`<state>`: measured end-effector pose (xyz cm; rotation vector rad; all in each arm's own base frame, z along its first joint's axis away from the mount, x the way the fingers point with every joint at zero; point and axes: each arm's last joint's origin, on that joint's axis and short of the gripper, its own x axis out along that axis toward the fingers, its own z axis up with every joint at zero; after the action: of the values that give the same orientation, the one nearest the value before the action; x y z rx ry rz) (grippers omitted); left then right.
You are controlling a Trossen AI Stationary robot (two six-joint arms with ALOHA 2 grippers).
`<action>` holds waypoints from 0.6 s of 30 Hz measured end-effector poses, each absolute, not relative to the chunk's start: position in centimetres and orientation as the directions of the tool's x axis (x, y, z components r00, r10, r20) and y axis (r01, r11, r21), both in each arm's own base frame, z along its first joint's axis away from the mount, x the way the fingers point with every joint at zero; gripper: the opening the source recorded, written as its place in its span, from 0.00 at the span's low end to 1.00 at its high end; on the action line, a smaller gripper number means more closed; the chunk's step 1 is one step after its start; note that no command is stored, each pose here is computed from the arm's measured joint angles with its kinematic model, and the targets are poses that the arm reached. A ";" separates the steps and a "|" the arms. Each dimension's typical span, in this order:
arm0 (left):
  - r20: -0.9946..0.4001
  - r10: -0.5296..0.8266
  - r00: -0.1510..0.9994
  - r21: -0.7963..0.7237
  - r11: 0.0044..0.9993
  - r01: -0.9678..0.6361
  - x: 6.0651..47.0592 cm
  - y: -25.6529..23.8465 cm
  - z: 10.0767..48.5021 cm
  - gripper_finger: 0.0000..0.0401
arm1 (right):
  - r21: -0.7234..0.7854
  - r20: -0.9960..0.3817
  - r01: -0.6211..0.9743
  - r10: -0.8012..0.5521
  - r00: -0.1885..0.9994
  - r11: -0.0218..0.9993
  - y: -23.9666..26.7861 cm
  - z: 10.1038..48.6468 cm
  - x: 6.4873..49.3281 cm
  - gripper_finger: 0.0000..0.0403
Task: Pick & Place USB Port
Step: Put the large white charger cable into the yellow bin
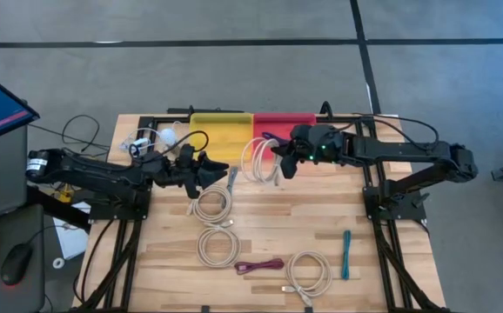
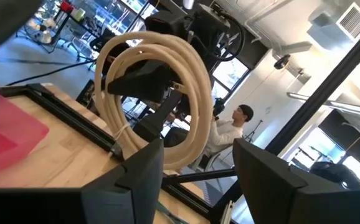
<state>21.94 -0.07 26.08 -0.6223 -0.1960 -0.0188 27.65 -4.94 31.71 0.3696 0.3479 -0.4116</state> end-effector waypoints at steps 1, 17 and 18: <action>0.188 0.041 0.981 -0.577 0.813 0.076 21.9 -0.1 26.1 0.48 | 0.276 -0.394 0.444 -0.322 0.861 0.852 -4.9 31.7 27.7 0.04; 0.221 0.042 0.974 -0.575 0.813 0.095 21.9 -0.1 26.4 0.48 | 0.291 -0.382 0.425 -0.303 0.873 0.857 -5.2 30.1 31.7 0.04; 0.221 0.042 0.974 -0.575 0.813 0.096 21.9 -0.1 26.4 0.48 | 0.293 -0.379 0.415 -0.294 0.878 0.861 -5.2 30.3 32.1 0.04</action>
<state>21.87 -0.06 26.41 -0.6227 -0.2290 -0.0290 32.10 -5.16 30.31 0.3784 0.3308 -0.3790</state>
